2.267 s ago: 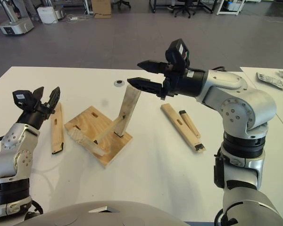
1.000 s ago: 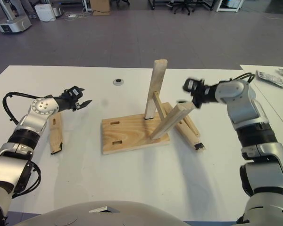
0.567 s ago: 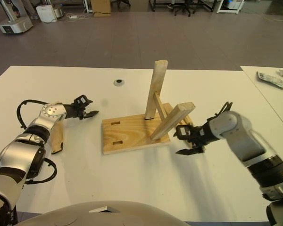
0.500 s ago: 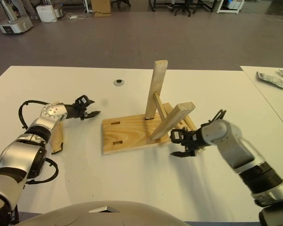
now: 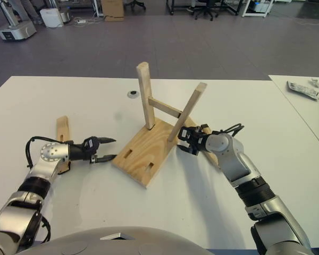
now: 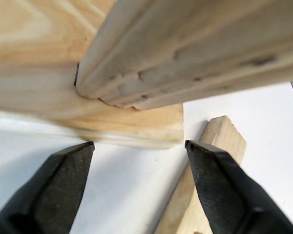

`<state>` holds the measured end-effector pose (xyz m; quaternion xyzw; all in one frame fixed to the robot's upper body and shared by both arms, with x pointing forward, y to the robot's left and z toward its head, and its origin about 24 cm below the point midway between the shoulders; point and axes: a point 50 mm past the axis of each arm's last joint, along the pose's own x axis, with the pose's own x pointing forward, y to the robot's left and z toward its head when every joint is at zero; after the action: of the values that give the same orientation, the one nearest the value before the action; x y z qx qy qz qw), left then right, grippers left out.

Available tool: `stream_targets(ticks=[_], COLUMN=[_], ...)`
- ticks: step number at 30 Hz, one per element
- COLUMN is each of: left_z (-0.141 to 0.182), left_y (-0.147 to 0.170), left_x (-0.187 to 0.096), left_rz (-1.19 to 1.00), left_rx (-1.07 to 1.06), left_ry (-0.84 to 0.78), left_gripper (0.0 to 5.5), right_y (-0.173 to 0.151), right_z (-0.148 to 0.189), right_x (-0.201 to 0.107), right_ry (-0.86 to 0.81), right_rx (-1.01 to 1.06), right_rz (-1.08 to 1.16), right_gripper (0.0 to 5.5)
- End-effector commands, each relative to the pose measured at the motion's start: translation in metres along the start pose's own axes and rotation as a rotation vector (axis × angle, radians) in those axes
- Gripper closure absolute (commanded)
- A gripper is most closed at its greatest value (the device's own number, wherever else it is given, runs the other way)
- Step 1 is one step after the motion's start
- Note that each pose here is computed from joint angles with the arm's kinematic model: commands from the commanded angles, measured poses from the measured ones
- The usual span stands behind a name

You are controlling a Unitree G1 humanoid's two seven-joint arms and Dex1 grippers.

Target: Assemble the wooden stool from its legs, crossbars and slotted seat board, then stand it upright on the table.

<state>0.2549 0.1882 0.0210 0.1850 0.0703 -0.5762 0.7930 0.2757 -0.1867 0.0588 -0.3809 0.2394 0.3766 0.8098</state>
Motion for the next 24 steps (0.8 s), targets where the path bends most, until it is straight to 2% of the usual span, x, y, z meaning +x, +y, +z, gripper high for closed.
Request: stream_targets(ticks=[1,6,12,14,16,18,20,24], left_z=[0.032,0.029,0.03,0.03,0.034,0.039,0.042,0.044], left_y=[-0.022,-0.03,-0.028,-0.019,-0.007,-0.002,-0.003,-0.01], left_x=[-0.001,-0.011,-0.024,-0.037,-0.047,-0.049,-0.044,-0.038], left_rz=[0.017,0.151,0.235,0.329,0.488,0.625,0.709,0.767], left_rx=[-0.011,-0.122,-0.14,-0.127,-0.141,-0.2,-0.247,-0.297], left_ry=[-0.094,-0.102,-0.094,-0.088,-0.135,-0.219,-0.252,-0.278], left_gripper=[2.38,2.38,2.38,2.38,2.38,2.38,2.38,2.38], right_y=[0.023,0.026,0.003,-0.015,-0.046,-0.072,-0.087,-0.091], right_z=[-0.001,0.005,0.003,0.008,0.015,0.006,-0.011,-0.051], right_x=[0.013,0.021,0.017,0.01,-0.003,-0.019,-0.028,-0.033], right_ry=[0.005,-0.02,-0.039,-0.109,-0.218,-0.257,-0.228,-0.07], right_rx=[0.109,0.204,0.203,0.243,0.369,0.474,0.531,0.592], right_rz=[0.033,-0.019,-0.133,-0.199,-0.323,-0.429,-0.476,-0.458], right_gripper=[2.02,2.02,2.02,2.02,2.02,2.02,2.02,2.02])
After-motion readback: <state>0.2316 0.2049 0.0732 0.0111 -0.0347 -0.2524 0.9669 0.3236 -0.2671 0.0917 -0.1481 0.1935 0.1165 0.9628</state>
